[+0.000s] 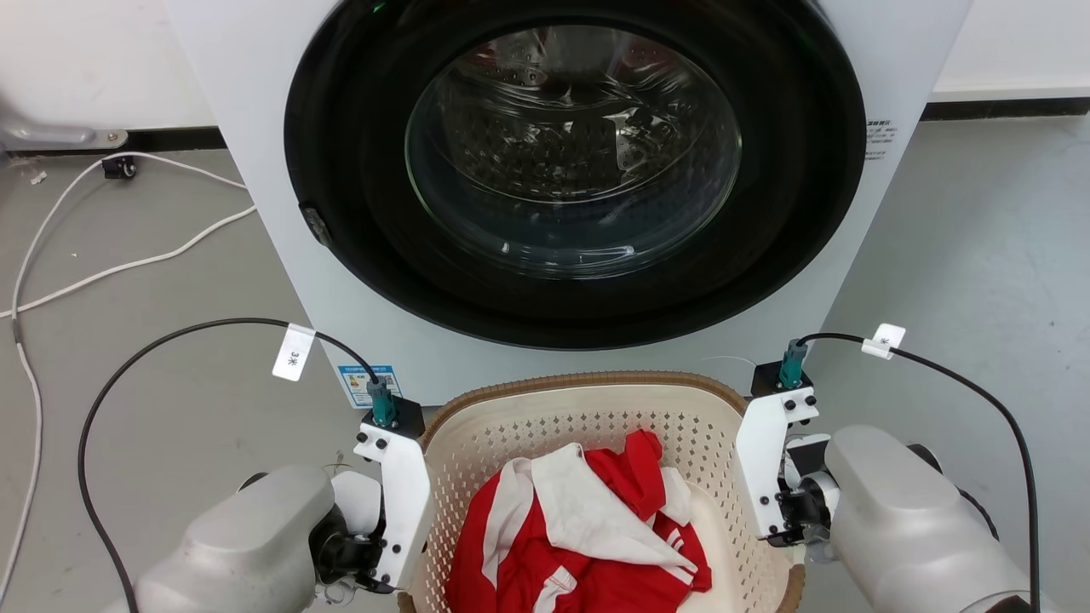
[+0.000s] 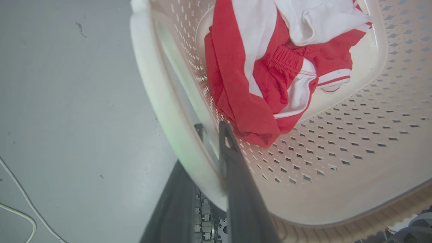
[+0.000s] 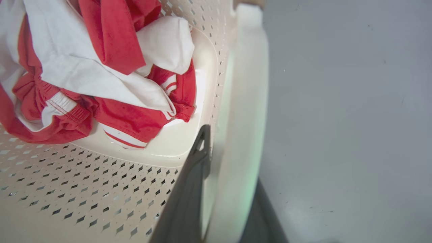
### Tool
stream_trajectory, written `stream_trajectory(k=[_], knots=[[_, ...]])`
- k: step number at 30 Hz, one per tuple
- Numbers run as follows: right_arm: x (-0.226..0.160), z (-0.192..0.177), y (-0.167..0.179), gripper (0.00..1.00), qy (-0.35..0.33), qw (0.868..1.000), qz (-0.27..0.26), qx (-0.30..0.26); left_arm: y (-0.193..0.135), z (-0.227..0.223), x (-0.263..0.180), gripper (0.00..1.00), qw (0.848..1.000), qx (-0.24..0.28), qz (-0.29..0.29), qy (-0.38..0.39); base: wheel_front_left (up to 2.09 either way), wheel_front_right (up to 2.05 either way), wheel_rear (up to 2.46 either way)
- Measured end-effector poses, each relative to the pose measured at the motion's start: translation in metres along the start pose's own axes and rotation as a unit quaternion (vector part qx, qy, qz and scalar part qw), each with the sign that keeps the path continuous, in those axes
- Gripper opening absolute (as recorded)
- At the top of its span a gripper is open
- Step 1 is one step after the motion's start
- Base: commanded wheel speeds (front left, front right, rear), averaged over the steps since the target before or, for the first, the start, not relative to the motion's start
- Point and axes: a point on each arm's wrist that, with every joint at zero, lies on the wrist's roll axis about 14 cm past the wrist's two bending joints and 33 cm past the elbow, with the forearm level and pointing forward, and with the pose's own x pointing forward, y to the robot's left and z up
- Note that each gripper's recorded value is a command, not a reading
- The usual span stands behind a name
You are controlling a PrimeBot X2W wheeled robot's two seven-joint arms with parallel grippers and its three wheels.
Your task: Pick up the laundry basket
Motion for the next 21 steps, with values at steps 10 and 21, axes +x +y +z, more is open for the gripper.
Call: stream_trajectory(k=[10, 21], knots=[[0.0004, 0.0026, -0.0002, 0.00, 0.000, 1.000, 0.002, 0.003, 0.0007, 0.0009, 0.0008, 0.00, 1.000, -0.002, -0.001, 0.002, 0.00, 0.00, 0.00], [0.0027, 0.0031, 0.0005, 0.00, 0.000, 1.000, 0.004, 0.003, 0.0033, -0.0002, 0.0025, 0.00, 1.000, -0.007, -0.001, 0.005, 0.00, 0.00, 0.00]])
